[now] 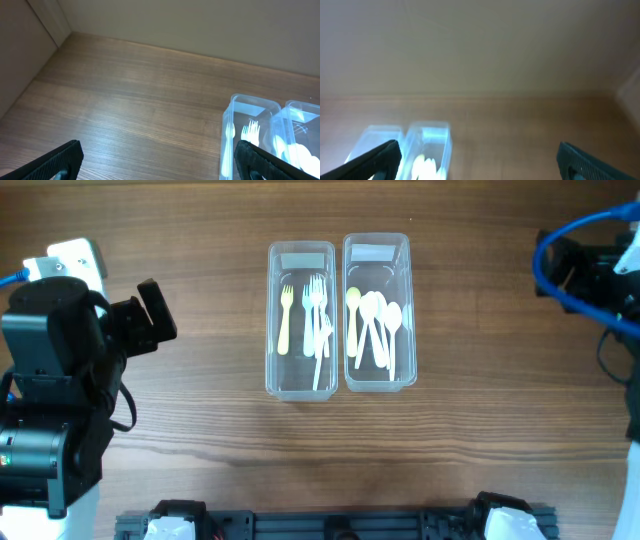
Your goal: Pack container
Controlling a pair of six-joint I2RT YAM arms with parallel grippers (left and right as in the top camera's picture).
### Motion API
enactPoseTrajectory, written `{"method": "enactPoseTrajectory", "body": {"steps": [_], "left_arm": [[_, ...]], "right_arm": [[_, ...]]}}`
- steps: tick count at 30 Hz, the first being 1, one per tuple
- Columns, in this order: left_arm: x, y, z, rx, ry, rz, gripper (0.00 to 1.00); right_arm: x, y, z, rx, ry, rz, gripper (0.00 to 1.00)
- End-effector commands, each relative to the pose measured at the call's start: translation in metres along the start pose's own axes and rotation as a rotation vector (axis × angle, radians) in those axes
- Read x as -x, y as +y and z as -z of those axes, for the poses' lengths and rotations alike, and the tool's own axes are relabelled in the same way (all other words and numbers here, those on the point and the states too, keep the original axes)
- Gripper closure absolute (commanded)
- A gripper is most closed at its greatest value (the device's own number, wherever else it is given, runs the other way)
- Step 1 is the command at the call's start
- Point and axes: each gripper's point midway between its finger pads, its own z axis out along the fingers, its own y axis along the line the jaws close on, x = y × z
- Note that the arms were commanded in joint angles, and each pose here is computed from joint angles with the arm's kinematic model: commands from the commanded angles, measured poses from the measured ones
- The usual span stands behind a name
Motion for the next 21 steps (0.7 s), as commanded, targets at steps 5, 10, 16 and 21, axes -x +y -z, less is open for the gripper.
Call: {"method": "enactPoseTrajectory", "body": {"steps": [5, 10, 16, 21], "left_arm": [[0.003, 0.004, 0.001, 0.020, -0.010, -0.013, 0.00], [0.003, 0.004, 0.001, 0.020, -0.010, -0.014, 0.00], [0.003, 0.004, 0.001, 0.020, -0.010, -0.014, 0.00], [0.003, 0.004, 0.001, 0.020, -0.010, -0.014, 0.00]], "right_arm": [[-0.044, 0.033, 0.055, 0.060, -0.200, 0.065, 0.00], [-0.110, 0.051, 0.060, 0.130, -0.168, 0.033, 0.00], [-0.182, 0.055, 0.039, 0.165, -0.151, -0.077, 0.00], [-0.219, 0.054, 0.022, 0.169, -0.153, -0.101, 0.00]]}}
